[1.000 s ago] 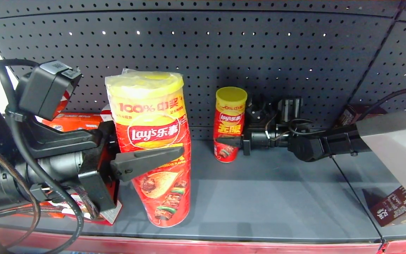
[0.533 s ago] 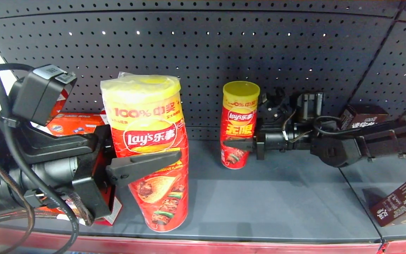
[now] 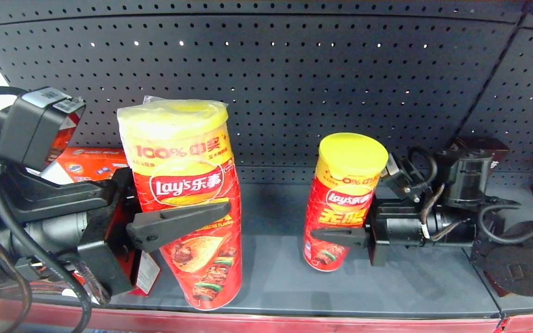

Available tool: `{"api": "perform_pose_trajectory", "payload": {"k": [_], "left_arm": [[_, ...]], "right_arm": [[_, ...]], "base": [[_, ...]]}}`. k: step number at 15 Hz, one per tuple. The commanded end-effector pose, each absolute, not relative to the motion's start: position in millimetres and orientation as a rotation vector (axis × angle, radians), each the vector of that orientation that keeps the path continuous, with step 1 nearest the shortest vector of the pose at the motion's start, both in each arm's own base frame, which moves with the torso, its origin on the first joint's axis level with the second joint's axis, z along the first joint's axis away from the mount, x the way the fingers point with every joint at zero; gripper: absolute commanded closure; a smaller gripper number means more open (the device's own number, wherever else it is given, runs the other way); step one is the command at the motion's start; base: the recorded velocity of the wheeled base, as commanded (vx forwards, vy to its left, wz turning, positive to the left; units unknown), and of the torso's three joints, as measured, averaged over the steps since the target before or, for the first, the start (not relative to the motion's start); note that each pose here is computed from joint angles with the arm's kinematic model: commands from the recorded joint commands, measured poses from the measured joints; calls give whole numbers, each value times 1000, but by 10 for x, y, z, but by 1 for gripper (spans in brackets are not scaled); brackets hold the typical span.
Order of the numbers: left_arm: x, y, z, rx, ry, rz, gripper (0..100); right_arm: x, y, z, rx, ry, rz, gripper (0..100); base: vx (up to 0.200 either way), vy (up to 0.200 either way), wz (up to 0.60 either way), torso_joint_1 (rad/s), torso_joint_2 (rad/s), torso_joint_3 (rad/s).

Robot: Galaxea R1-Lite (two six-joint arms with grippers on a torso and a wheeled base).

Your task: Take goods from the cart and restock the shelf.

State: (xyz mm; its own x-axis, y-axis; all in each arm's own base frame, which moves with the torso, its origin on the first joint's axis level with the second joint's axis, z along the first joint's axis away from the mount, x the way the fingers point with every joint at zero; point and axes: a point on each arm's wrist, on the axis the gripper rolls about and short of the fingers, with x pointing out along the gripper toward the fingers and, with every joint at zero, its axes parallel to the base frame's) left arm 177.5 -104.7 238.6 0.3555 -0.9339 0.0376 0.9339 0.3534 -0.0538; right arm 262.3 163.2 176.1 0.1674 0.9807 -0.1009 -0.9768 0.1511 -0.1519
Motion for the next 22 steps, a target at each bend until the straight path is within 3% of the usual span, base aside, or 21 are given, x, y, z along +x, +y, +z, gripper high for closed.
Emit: {"api": "perform_pose_trajectory", "payload": {"k": [1, 10, 18, 19, 22], "left_arm": [[1774, -1047, 2391, -70, -3, -1207, 100], [1777, -1044, 2375, -71, 4, -1205, 100], [1773, -1039, 2346, -72, 13, -1203, 100], [1767, -1039, 2340, -73, 16, -1205, 100], [1765, -1039, 2333, -73, 18, -1205, 100]], "right_arm": [[2493, 1578, 1611, -191, 7, 1412, 100], [2607, 1690, 1257, -187, 61, 1403, 100], [2607, 1818, 1203, -197, 68, 1399, 100], [2594, 1807, 1222, -200, 65, 1387, 0], [2543, 1683, 1377, -211, 13, 1336, 0]], "base": [[0, 0, 0, 0, 0, 0], [0, 0, 0, 0, 0, 0], [0, 0, 0, 0, 0, 0], [0, 0, 0, 0, 0, 0], [0, 0, 0, 0, 0, 0]]}}
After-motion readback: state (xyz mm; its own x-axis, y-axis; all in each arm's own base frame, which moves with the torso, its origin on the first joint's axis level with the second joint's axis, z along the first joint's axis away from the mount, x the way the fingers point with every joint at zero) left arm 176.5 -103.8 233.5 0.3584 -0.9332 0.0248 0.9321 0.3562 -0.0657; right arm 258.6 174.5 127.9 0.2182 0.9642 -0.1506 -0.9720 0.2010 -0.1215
